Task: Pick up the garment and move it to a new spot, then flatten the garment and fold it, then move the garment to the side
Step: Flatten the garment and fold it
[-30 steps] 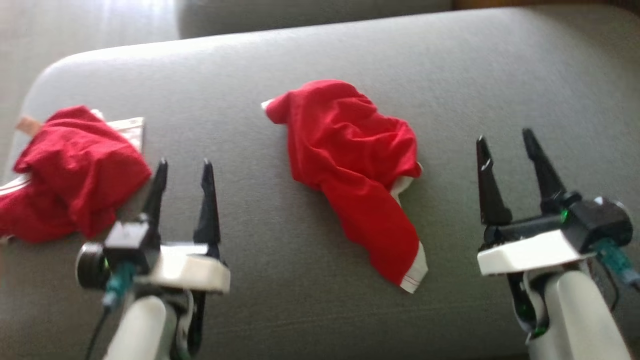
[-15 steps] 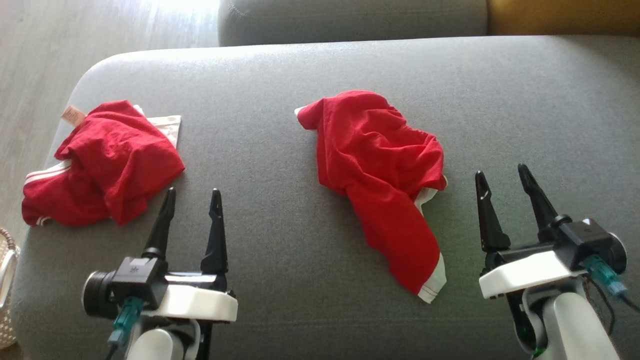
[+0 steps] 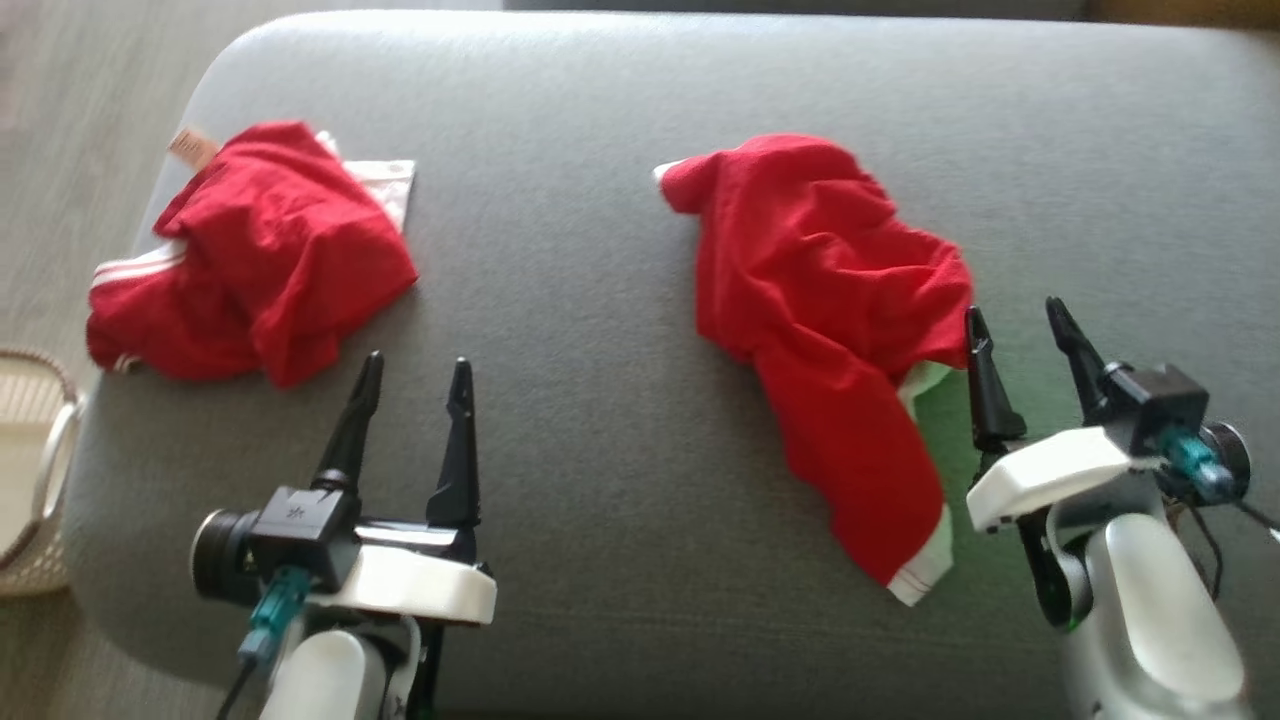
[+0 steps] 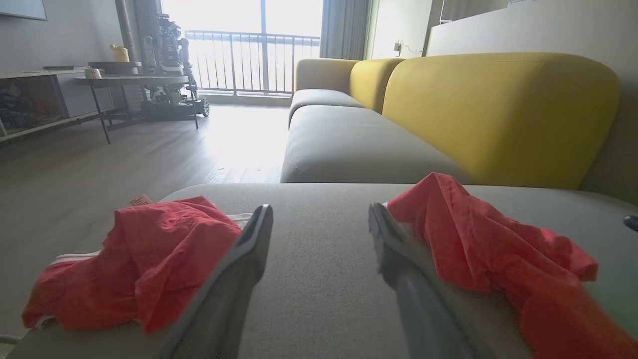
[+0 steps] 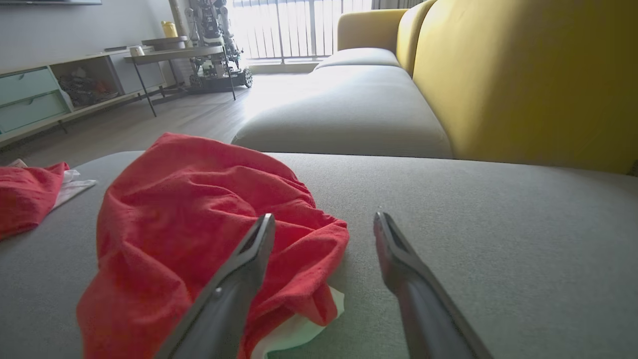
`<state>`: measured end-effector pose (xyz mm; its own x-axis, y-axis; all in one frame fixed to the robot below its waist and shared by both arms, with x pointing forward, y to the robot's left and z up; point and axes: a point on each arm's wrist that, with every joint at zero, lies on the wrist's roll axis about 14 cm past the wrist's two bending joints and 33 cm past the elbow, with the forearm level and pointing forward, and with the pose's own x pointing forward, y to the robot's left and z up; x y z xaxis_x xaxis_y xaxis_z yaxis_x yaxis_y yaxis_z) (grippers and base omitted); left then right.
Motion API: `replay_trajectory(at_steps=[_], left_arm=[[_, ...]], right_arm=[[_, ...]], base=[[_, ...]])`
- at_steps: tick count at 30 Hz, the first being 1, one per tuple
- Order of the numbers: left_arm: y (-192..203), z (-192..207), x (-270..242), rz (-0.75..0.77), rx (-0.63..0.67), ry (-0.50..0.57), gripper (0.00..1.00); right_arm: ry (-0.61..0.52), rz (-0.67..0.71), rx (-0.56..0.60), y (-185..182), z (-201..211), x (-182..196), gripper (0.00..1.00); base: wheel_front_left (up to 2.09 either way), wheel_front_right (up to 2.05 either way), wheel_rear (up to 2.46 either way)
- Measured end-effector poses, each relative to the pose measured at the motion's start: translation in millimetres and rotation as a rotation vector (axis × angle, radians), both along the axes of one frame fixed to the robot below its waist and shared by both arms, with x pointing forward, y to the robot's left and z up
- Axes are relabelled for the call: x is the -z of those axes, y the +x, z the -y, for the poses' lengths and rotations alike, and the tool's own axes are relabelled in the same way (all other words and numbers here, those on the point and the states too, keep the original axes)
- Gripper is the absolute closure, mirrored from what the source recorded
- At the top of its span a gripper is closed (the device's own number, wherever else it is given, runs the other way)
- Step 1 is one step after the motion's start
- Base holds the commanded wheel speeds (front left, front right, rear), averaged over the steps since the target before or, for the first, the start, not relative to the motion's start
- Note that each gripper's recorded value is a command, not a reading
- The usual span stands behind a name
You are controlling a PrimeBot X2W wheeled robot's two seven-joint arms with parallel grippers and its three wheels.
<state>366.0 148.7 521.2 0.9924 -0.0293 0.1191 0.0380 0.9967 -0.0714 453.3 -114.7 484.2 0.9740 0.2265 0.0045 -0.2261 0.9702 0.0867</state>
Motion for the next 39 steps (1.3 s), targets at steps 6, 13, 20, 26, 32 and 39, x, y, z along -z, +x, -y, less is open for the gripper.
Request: replay_trajectory(at_steps=[6,13,20,26,32,39], left_arm=[[2.0,-7.7,4.4,-0.017,-0.027,-0.005,0.0],[2.0,-12.1,9.6,-0.037,-0.051,-0.016,0.0],[-3.9,-16.5,0.1,-0.011,-0.071,-0.033,0.0],[-11.7,-18.6,-6.9,0.011,-0.08,-0.037,0.0],[-21.4,-13.1,-17.1,0.045,-0.064,-0.045,0.0],[-35.8,-15.7,-20.3,0.059,-0.078,-0.053,0.0]], right_arm=[[-0.007,-0.135,-0.001,15.2,-6.3,41.1,0.0],[-0.033,-0.227,-0.058,21.4,-28.1,71.6,0.43],[-0.029,-0.167,-0.081,27.8,-39.7,52.5,1.0],[-0.102,0.038,-0.078,41.0,-37.1,-12.5,1.0],[-0.276,0.305,-0.058,42.6,-34.1,-97.3,1.0],[-0.316,0.61,-0.151,19.9,-74.1,-194.5,1.0]], base=[[0.0,0.0,0.0],[0.0,0.0,0.0],[0.0,0.0,0.0],[0.0,0.0,0.0],[0.0,0.0,0.0],[0.0,0.0,0.0]])
